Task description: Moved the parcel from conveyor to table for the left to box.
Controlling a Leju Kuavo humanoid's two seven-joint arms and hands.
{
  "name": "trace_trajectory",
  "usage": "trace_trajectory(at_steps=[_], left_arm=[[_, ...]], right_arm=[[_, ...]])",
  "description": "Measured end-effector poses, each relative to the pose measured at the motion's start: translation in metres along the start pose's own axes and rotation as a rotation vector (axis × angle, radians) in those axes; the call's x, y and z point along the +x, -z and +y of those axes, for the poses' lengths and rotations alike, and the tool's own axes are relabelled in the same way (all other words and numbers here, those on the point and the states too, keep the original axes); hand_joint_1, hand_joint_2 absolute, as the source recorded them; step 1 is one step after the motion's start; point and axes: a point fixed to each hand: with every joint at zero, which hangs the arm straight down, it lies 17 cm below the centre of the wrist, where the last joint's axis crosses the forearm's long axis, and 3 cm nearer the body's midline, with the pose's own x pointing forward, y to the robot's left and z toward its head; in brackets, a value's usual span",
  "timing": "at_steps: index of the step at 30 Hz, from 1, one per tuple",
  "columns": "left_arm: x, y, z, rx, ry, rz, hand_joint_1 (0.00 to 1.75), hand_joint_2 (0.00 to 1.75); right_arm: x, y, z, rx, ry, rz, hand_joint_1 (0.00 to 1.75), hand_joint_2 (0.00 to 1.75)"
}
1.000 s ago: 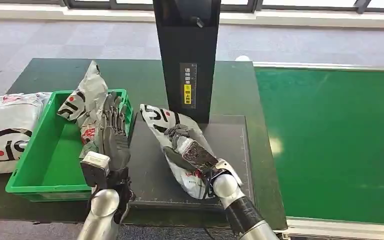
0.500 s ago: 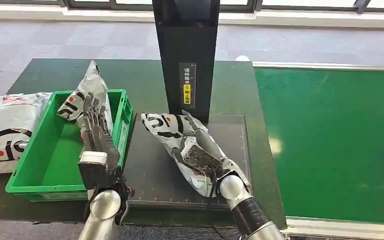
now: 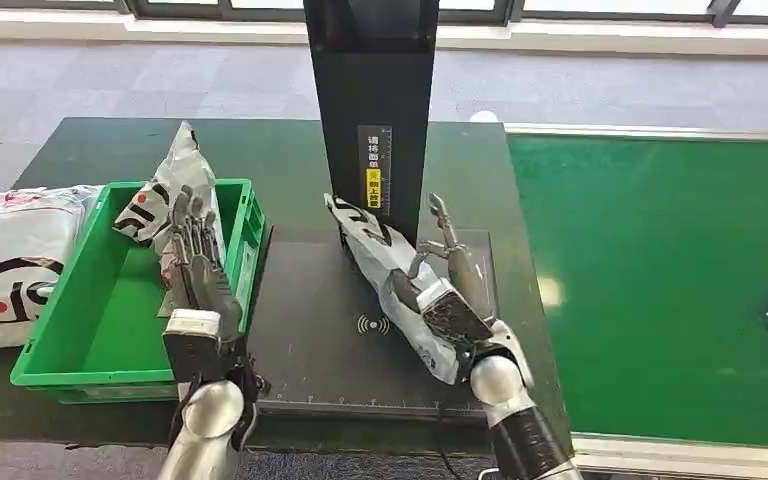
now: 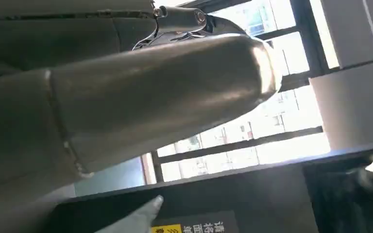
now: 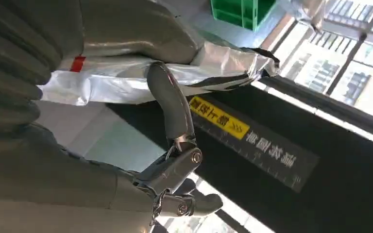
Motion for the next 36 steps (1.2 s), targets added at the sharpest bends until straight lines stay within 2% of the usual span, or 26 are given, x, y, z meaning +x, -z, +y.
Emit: trace_trajectory(at_steps=[6,7,16,36], left_arm=[[-0.009,-0.009,-0.024,-0.138,0.06,0.017,0.0,0.0],[-0.009,-0.011,-0.027,-0.152,0.075,0.012,0.0,1.75],[-0.008,-0.017,-0.046,-0.246,0.193,-0.016,0.0,1.75],[-0.014,-0.022,-0.047,-0.245,0.181,-0.015,0.0,1.75]], right_arm=[[-0.002,0.007,-0.017,-0.036,0.006,-0.002,0.0,0.0],[-0.001,0.009,-0.019,-0.039,0.005,-0.008,0.0,0.0],[0.004,0.017,-0.026,-0.049,-0.027,-0.034,0.0,0.0],[0.002,0.015,-0.026,-0.054,-0.034,-0.029,0.0,0.0]])
